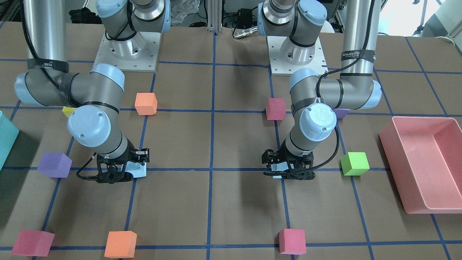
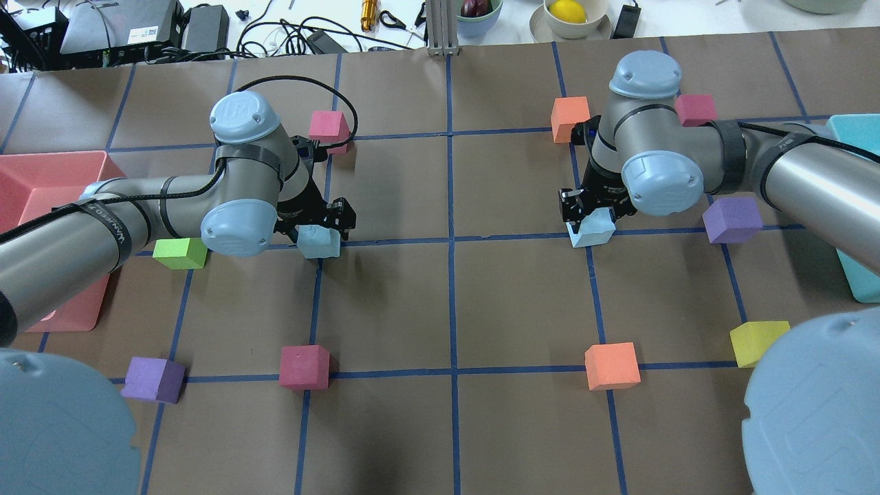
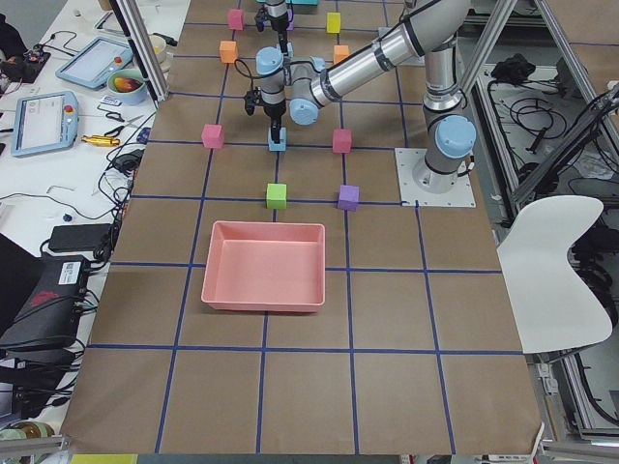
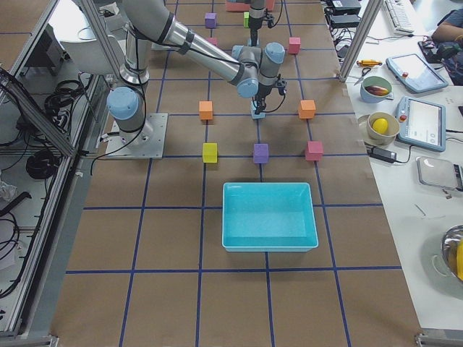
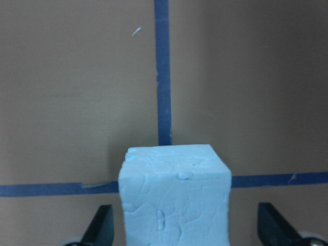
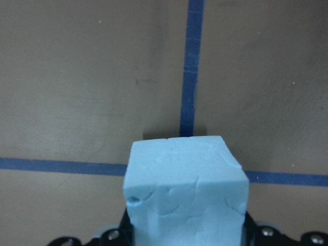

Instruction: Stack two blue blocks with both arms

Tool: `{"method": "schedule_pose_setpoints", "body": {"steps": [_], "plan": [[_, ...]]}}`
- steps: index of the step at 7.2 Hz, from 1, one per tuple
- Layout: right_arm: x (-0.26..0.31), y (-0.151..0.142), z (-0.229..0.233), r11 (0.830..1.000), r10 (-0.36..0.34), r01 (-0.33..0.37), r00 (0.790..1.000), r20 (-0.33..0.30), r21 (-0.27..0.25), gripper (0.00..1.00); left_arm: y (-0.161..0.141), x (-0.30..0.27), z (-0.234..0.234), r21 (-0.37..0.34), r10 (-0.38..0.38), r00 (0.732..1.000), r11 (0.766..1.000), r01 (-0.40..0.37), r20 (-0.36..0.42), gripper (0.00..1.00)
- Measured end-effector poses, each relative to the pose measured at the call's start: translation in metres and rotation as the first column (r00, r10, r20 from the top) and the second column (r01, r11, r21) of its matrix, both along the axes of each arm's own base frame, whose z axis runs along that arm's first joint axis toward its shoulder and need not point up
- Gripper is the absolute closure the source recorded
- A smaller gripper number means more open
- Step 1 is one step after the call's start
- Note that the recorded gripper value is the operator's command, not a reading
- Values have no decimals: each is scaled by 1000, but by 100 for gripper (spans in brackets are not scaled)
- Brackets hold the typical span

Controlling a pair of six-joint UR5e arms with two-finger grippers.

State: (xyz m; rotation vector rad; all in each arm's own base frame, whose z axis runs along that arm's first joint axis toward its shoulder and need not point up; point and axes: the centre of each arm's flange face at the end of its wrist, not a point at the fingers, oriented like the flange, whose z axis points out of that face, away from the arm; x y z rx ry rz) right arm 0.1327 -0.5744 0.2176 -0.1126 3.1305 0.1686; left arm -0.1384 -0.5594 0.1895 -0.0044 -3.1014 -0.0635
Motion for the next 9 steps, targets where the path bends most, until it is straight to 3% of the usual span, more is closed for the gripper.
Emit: {"method": "schedule_pose_setpoints", "body": {"steps": [2, 4, 6, 7, 8, 9], "plan": [[53, -15, 42, 998, -31, 31, 999, 8, -63, 100, 3, -1, -6, 8, 16, 1000, 1000, -16, 1, 0], [125, -36, 54, 993, -83, 85, 996, 22, -85, 100, 2, -1, -6, -5, 15, 1000, 1000, -15, 1, 0], [191, -54, 33, 986, -139, 141, 990, 25, -87, 100, 0, -1, -4, -21, 12, 1000, 1000, -12, 1, 19], [211, -58, 21, 984, -161, 162, 987, 23, -80, 100, 0, -1, -3, -25, 10, 1000, 1000, -10, 0, 41], [221, -59, 11, 982, -174, 175, 984, 29, -66, 100, -1, -1, -3, -28, 5, 1000, 1000, -5, 0, 74], [229, -57, 5, 980, -192, 194, 980, 46, -45, 100, -1, -1, -2, -32, 0, 1000, 999, 0, 0, 100]]}}
